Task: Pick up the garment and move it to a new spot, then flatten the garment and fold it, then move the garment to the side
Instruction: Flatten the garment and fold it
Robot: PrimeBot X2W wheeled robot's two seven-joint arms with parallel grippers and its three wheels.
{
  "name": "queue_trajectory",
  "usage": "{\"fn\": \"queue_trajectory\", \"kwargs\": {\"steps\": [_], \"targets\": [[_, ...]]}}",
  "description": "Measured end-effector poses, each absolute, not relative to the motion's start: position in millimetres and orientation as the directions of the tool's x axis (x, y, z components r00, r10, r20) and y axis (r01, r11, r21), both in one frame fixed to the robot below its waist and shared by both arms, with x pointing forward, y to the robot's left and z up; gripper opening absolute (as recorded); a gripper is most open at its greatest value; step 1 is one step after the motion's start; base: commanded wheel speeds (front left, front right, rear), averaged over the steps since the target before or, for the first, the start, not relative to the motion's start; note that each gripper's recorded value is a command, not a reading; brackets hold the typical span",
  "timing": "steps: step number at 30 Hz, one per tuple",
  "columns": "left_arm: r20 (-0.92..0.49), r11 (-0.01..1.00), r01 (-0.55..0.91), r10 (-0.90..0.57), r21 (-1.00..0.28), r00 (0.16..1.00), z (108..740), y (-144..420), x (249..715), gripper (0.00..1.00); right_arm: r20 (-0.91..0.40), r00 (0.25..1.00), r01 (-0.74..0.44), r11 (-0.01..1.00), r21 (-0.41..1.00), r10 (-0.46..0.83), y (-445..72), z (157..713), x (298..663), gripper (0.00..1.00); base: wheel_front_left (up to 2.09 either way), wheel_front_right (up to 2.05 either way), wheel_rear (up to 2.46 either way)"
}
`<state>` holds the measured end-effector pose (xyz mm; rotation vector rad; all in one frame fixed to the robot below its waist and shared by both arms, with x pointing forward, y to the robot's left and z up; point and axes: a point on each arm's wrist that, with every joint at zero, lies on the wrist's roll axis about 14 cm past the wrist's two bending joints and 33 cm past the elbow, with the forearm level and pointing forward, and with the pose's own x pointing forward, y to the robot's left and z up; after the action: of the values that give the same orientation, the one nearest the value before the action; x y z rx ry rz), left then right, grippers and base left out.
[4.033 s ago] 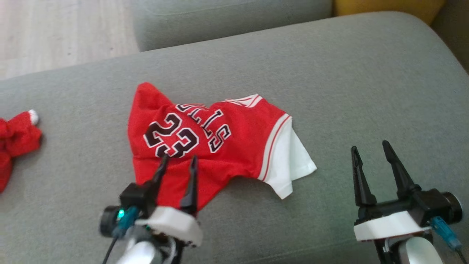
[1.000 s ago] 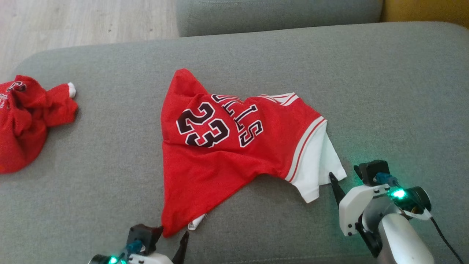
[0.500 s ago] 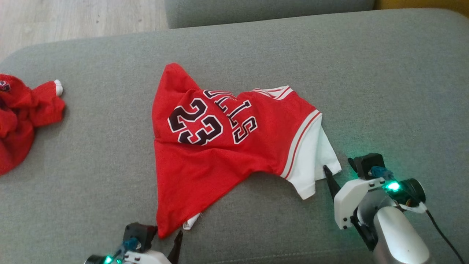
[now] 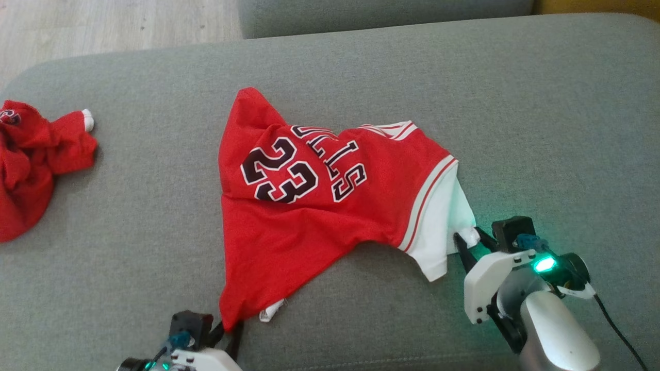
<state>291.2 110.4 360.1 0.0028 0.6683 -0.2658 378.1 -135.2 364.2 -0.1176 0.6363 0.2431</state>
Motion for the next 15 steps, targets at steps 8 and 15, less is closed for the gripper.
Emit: {"fn": "queue_trajectory", "kwargs": {"steps": [8,15], "targets": [[-0.590,0.965,0.239,-0.254,-0.106,0.767,365.8,107.0,293.9,0.00,-0.601,0.775,-0.252,0.968,-0.012,0.194,-133.5,365.4,375.5,0.00,0.00,0.00,0.00],[-0.472,0.946,0.228,-0.314,-0.232,0.823,405.8,94.3,307.3,0.00,-0.513,0.832,-0.209,0.976,0.063,0.211,-132.8,392.0,382.7,0.00,0.00,0.00,0.00]]}}
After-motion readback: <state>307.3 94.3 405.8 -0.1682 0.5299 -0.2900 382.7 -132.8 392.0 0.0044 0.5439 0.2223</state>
